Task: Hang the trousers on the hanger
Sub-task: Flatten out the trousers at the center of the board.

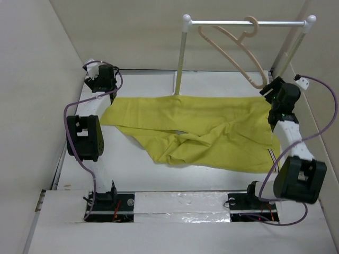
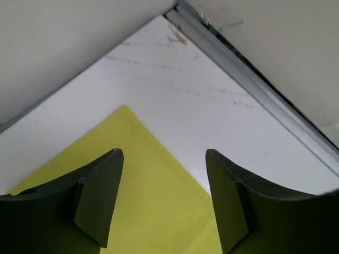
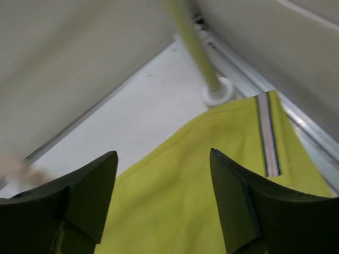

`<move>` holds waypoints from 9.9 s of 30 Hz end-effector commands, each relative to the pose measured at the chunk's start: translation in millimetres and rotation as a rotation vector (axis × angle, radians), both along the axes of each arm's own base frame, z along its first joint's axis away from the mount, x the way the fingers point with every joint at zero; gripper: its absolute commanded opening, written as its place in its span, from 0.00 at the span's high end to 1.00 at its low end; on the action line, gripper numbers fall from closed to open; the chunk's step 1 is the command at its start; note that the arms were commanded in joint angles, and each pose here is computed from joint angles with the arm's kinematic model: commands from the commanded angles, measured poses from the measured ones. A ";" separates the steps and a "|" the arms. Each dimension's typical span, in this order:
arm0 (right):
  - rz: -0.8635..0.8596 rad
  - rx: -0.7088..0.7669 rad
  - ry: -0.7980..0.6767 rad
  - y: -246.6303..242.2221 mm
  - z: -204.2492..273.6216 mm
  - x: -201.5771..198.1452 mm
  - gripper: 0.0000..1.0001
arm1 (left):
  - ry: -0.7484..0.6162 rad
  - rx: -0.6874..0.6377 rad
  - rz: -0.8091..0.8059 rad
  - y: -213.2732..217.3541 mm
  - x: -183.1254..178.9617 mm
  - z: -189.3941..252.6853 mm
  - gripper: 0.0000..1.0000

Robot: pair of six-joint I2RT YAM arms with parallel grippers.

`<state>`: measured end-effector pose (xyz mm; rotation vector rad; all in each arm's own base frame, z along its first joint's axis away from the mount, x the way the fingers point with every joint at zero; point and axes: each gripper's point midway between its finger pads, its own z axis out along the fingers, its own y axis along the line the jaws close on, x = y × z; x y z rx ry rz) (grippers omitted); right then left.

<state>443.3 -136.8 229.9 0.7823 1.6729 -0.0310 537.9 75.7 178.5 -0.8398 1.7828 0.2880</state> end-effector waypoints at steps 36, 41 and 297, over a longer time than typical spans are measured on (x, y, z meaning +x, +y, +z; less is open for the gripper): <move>0.661 0.048 -0.191 169.4 -21.3 -150.2 0.50 | 0.264 -0.383 -0.069 -80.5 -194.2 -148.8 0.67; 0.750 0.042 -0.177 186.4 -33.1 -153.4 0.51 | 0.260 -0.384 -0.046 -78.9 -188.6 -153.6 0.68; 0.890 -0.200 -0.018 310.5 -29.6 -147.8 0.35 | -0.298 -0.461 0.036 51.8 -150.5 32.4 1.00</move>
